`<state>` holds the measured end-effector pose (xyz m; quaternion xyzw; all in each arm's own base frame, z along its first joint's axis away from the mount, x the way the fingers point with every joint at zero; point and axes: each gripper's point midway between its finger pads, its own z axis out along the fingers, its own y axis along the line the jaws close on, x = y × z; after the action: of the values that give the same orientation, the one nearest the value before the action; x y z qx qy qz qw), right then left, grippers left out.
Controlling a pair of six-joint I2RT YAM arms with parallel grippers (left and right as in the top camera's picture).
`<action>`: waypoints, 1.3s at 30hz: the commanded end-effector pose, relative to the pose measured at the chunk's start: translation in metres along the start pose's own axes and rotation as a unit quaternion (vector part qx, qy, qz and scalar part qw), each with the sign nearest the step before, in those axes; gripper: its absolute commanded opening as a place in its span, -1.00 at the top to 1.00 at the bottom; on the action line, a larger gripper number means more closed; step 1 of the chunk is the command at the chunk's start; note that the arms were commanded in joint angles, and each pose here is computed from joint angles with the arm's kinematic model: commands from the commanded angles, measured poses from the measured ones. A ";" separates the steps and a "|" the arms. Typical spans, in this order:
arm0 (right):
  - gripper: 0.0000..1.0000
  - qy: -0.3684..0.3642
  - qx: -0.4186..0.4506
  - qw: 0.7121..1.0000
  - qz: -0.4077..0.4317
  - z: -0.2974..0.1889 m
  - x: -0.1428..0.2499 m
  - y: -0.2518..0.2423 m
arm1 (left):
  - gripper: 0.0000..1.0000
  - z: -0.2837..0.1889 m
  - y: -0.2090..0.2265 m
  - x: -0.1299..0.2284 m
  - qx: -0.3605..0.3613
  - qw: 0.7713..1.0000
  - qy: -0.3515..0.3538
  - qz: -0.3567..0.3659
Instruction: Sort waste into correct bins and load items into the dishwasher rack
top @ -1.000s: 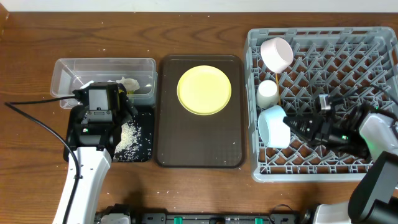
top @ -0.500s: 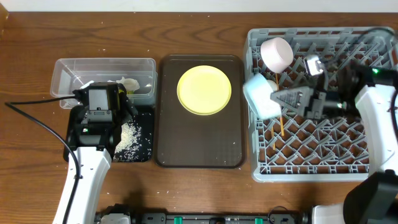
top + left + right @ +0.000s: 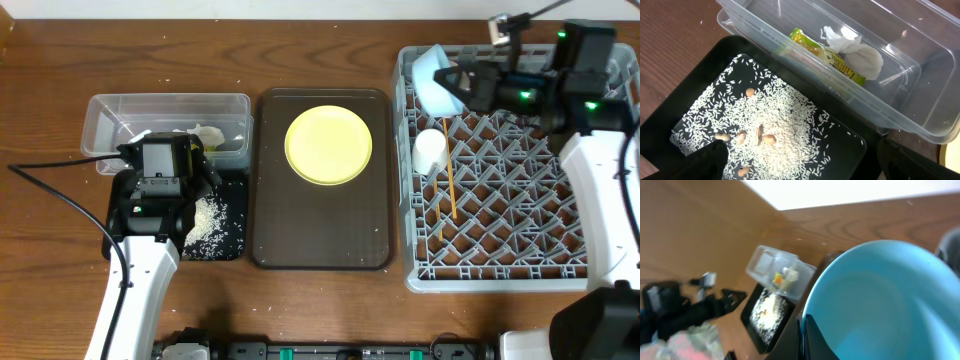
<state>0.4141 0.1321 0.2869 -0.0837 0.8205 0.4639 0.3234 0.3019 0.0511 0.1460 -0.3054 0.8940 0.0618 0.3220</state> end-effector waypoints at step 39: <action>0.85 0.364 0.261 0.850 -0.276 0.184 0.319 0.031 | -0.96 -0.002 0.000 -0.006 -0.003 1.000 -0.008 -0.008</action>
<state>0.2417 0.3493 0.0540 -0.3790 0.9136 0.0557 0.1366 0.3019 0.0511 0.1461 -0.3054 0.8939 0.0617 0.3222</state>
